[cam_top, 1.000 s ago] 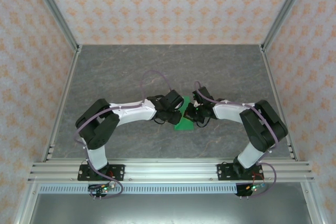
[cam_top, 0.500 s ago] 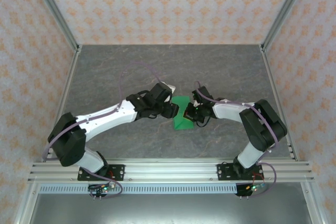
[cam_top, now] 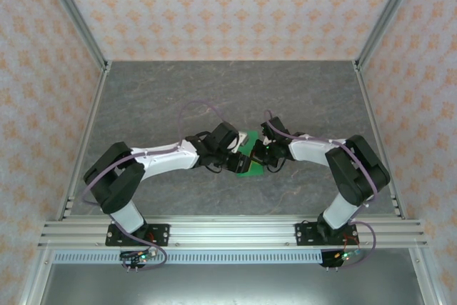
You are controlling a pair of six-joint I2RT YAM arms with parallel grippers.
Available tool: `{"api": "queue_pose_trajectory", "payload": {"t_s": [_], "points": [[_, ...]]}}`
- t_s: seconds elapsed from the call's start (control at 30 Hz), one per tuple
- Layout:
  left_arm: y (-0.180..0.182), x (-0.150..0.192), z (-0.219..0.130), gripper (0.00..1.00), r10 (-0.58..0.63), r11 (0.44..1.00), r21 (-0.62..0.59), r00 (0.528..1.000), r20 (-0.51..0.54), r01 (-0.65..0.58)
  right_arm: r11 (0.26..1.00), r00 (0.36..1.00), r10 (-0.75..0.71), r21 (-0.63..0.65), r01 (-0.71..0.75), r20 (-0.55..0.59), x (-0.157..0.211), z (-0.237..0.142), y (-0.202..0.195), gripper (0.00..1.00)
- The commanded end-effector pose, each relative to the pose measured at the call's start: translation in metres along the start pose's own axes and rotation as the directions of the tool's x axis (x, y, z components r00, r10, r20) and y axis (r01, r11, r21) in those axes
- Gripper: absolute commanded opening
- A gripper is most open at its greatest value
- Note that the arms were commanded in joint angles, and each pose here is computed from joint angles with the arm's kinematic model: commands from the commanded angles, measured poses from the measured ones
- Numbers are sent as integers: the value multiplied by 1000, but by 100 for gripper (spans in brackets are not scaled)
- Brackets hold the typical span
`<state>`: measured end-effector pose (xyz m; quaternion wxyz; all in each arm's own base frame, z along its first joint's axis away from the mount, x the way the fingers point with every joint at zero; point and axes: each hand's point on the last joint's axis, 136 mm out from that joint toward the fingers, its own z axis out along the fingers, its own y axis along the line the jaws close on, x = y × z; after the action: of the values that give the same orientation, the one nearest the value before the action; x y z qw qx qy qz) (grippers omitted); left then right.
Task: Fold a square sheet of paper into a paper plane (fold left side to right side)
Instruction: Fold the triangle a second time at the center of the table.
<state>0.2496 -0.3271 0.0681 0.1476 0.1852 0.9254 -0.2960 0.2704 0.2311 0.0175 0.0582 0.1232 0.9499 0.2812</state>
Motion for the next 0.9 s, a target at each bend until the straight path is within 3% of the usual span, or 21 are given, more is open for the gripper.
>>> {"api": "queue_pose_trajectory", "payload": {"t_s": [0.0,0.33,0.87], "points": [[-10,-3,8,40,-16,997,72,1000,-3,17,989,999,27,147,-24,-19,8,10,-38,0],[4,15,27,37,-48,998,46,996,-77,52,988,999,26,154,-22,-23,9,10,-39,0],[27,35,33,35,-81,996,-33,991,-107,78,986,999,21,165,-17,-26,9,9,-39,0]]}}
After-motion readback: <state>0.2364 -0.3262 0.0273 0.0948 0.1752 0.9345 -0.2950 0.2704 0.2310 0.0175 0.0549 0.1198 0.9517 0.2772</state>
